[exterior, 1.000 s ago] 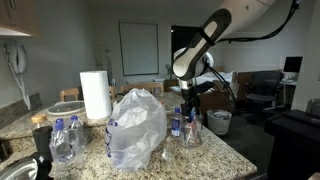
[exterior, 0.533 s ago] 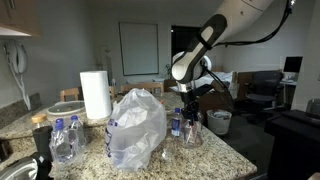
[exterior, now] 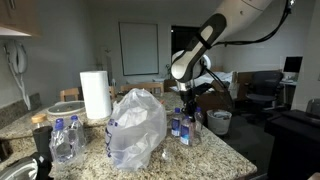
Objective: Put the water bottles into the plastic bag.
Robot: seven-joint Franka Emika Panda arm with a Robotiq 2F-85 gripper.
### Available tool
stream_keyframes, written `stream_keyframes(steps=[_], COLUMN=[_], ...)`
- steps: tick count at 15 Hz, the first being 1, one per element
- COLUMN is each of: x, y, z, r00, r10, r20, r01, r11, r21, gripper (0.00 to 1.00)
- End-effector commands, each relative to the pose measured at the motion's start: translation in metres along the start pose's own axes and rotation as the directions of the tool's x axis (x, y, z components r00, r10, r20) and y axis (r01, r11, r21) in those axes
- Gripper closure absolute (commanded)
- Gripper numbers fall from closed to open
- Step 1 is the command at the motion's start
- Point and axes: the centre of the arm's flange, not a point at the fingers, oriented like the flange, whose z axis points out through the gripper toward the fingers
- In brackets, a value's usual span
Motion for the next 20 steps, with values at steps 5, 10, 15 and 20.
stream_keyframes(steps=[5, 10, 15, 20], x=[-0.009, 0.001, 0.010, 0.012], y=[0.012, 0.005, 0.004, 0.009], z=[-0.021, -0.039, -0.035, -0.032], r00=[0.998, 0.993, 0.995, 0.996], r10=[-0.028, -0.082, -0.086, -0.073], r20=[-0.047, -0.082, -0.054, -0.041], r01=[0.028, 0.081, 0.085, 0.073], r11=[1.000, 0.997, 0.996, 0.997], r21=[-0.004, -0.015, -0.011, -0.006], gripper=[0.55, 0.23, 0.51, 0.84])
